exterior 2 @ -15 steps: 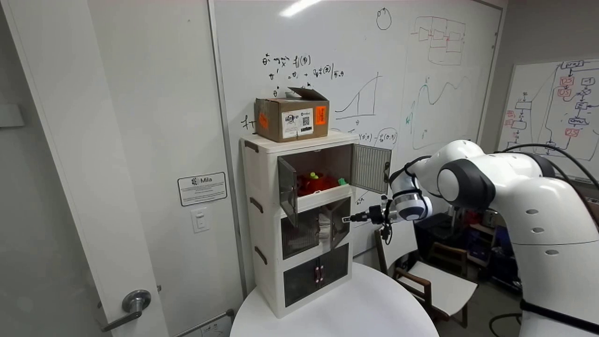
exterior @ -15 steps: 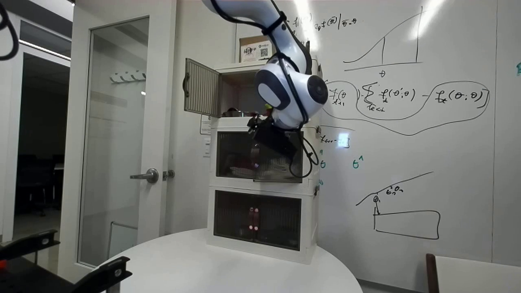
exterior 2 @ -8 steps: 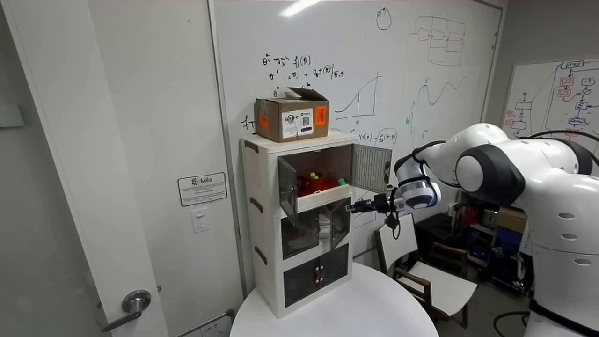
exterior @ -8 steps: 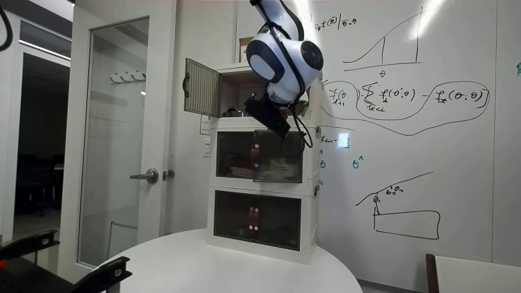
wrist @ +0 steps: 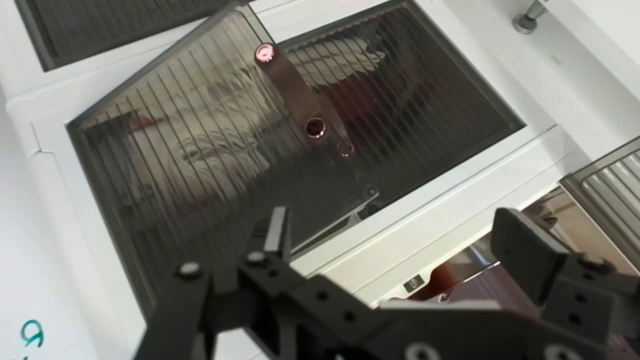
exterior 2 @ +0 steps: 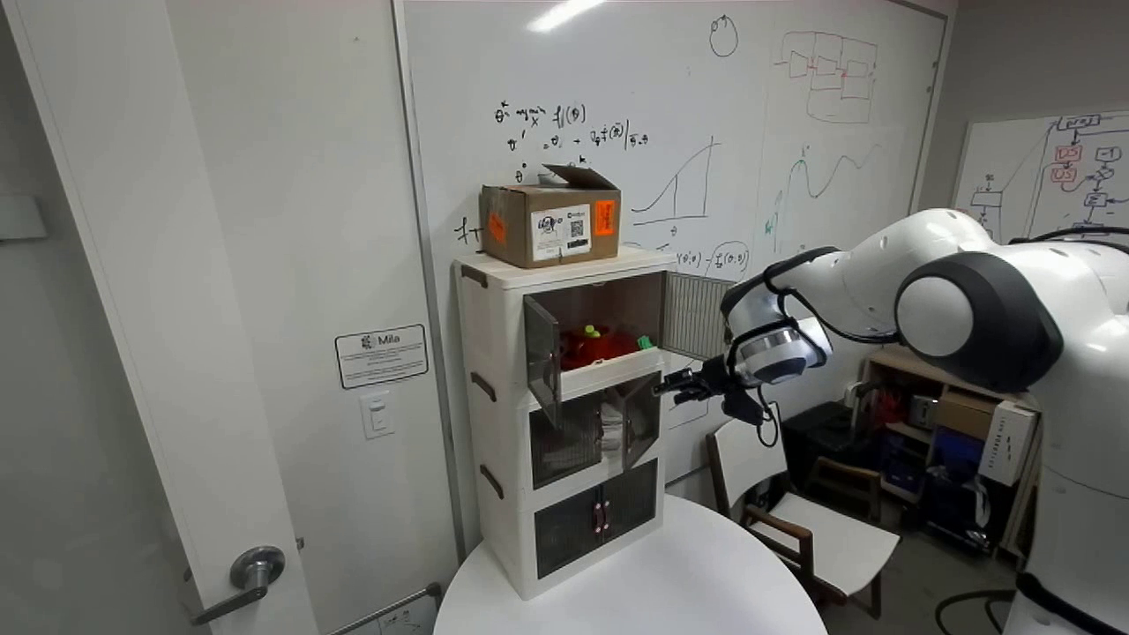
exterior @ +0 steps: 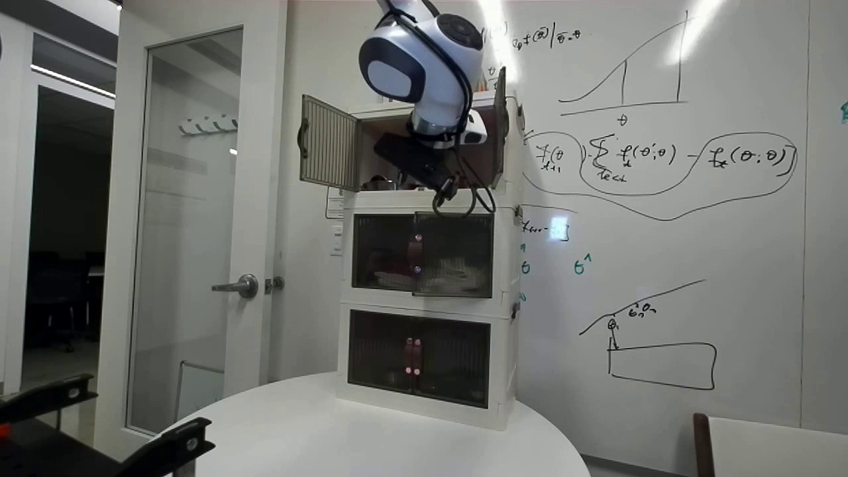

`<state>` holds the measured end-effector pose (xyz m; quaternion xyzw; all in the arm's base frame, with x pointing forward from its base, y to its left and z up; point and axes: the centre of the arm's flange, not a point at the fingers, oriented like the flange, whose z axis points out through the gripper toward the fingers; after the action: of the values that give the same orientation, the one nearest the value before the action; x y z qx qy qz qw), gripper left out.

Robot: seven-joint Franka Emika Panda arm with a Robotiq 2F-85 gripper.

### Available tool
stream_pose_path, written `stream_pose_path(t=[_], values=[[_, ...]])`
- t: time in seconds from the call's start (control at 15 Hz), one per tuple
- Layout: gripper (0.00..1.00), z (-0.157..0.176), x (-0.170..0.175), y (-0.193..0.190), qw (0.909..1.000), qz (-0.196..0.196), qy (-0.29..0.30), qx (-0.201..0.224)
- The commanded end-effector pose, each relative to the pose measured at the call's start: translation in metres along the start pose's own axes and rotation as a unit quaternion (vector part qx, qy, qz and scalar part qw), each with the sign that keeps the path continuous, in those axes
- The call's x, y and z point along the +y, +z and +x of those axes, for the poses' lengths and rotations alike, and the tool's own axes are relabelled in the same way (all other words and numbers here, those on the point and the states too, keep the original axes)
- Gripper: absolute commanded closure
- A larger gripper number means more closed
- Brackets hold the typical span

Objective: Open the second right door of the cabinet

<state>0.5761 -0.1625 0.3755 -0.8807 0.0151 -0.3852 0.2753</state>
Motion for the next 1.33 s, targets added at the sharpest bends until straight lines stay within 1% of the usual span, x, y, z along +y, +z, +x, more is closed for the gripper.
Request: stream_pose_path(t=[0.0, 0.13, 0.27, 0.4, 0.53, 0.6, 0.67, 0.73, 0.8, 0.87, 1.0, 1.07, 1.27], values=[[0.00, 0.018, -0.040, -0.007, 0.9973, -0.026, 0.024, -0.064], [0.00, 0.026, -0.058, -0.001, 0.9932, -0.008, 0.046, -0.107], [0.00, 0.032, -0.073, 0.005, 0.9883, 0.002, 0.068, -0.136], [0.00, 0.043, -0.086, 0.006, 0.9858, 0.003, 0.092, -0.140], [0.00, 0.059, -0.096, 0.005, 0.9864, -0.008, 0.117, -0.115], [0.00, 0.067, -0.097, 0.004, 0.9867, -0.024, 0.122, -0.105], [0.00, 0.072, -0.096, 0.004, 0.9869, -0.060, 0.113, -0.098], [0.00, 0.077, -0.093, 0.002, 0.9850, -0.092, 0.109, -0.097], [0.00, 0.080, -0.090, 0.001, 0.9815, -0.120, 0.108, -0.103], [0.00, 0.080, -0.086, 0.003, 0.9761, -0.139, 0.113, -0.123], [0.00, 0.078, -0.081, 0.007, 0.9652, -0.166, 0.127, -0.157], [0.00, 0.078, -0.080, 0.009, 0.9611, -0.179, 0.131, -0.165], [0.00, 0.085, -0.081, 0.019, 0.9551, -0.195, 0.148, -0.167]])
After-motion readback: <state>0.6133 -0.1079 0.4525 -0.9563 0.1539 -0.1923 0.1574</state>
